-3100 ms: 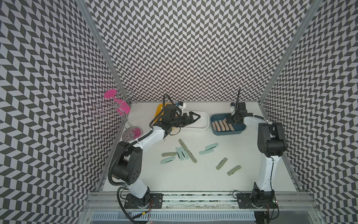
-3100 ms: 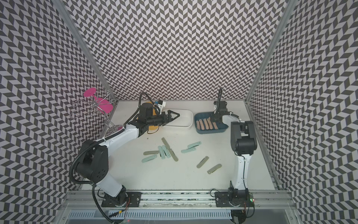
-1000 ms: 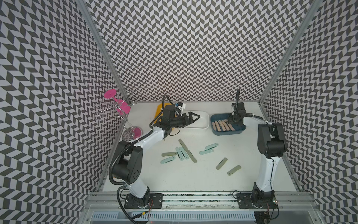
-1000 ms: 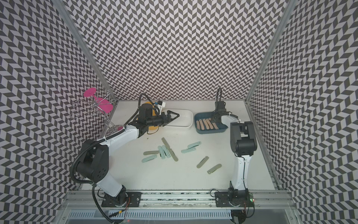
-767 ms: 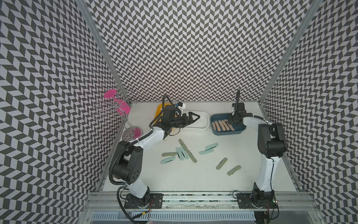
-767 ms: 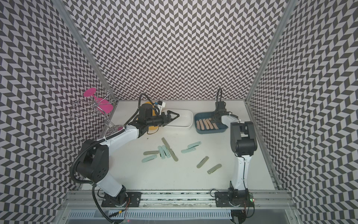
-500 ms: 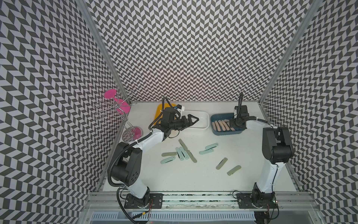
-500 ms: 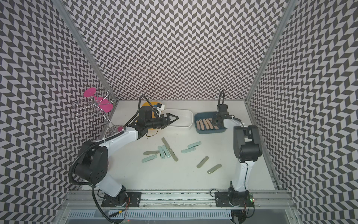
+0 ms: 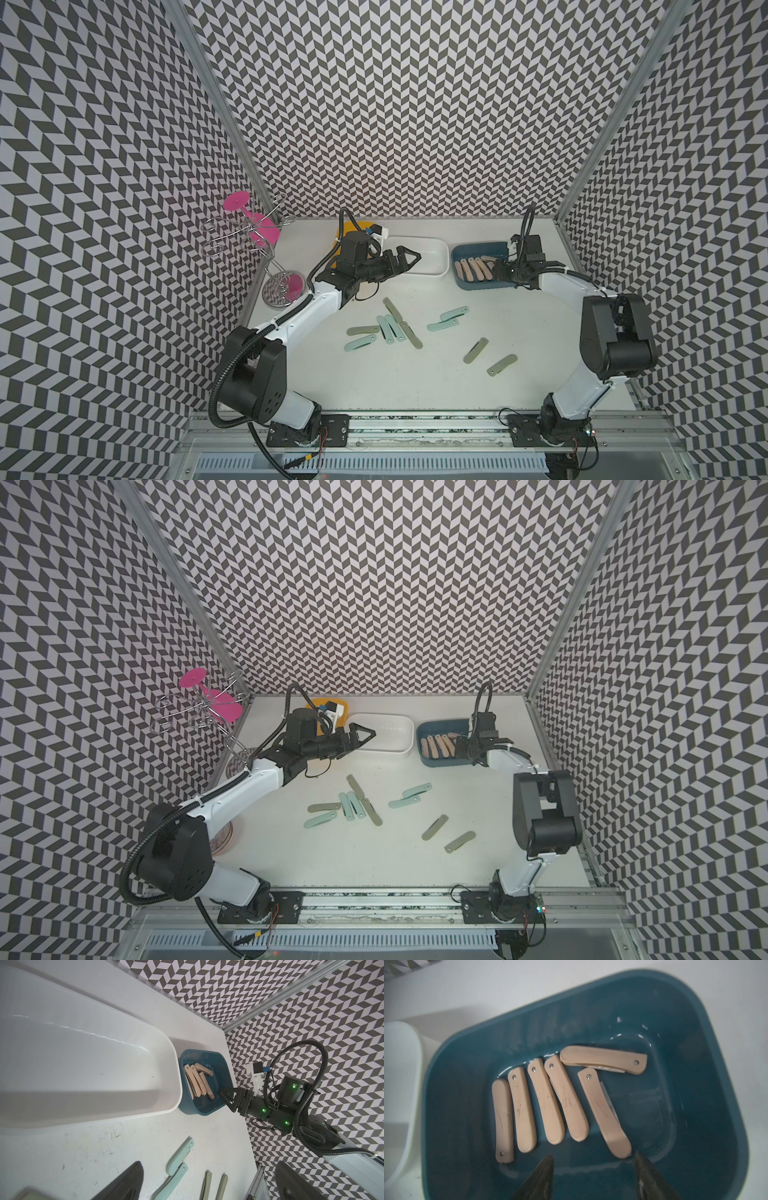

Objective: Place the fruit knives into the storage box by color
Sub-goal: Move the storage box to the center of the board, then adjust the fruit knife in the storage box.

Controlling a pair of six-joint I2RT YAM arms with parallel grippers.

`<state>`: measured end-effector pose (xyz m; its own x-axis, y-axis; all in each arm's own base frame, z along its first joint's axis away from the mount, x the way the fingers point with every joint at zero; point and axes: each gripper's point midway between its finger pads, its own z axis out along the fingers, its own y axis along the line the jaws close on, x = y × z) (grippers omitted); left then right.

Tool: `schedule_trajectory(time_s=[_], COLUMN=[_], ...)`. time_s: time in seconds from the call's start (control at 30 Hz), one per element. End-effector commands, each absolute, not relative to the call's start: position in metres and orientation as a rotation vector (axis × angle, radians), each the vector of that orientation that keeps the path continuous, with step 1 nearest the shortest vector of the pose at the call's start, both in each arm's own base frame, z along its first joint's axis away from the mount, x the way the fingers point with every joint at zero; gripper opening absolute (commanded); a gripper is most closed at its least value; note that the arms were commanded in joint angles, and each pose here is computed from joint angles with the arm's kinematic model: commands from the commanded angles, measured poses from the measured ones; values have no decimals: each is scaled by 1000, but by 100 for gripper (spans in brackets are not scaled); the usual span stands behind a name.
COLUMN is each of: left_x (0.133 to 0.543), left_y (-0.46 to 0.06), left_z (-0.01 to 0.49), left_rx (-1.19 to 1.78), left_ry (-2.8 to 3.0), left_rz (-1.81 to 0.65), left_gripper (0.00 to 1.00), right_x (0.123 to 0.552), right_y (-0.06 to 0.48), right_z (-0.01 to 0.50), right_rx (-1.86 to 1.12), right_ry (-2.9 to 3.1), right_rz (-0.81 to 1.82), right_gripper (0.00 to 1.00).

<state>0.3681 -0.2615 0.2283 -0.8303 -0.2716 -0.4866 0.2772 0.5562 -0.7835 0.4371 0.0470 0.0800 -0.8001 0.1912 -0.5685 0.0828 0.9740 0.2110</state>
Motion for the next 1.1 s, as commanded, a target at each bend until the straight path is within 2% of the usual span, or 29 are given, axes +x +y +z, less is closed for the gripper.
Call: schedule_trajectory(time_s=[0.0,0.3,0.5,0.67,0.87,1.07], left_x=[374,356,348,365,379,386], left_y=[-254,-232,-189,-184,-186,-185], left_z=[228,205,188,192,202,207], left_rx=[-11,3,-22,14,37,26], left_ry=[2247,2436,2581,2579,2532,2508], left_rz=[-1182,-1061,-850,-750,-738,-745], left_gripper=[99,99,99,99,99,99], right_x=[441,437,433,466,517,533], right_y=[60,48,41,31,33,36], right_z=[96,86,87,118,130,125], right_rx=[220,303,320,333,344,346], right_ry=[2429,2527,2610,2553,2535,2522], right_rz=[280,173,96,11,4,25], right_gripper=[60,58,57,60,71,75])
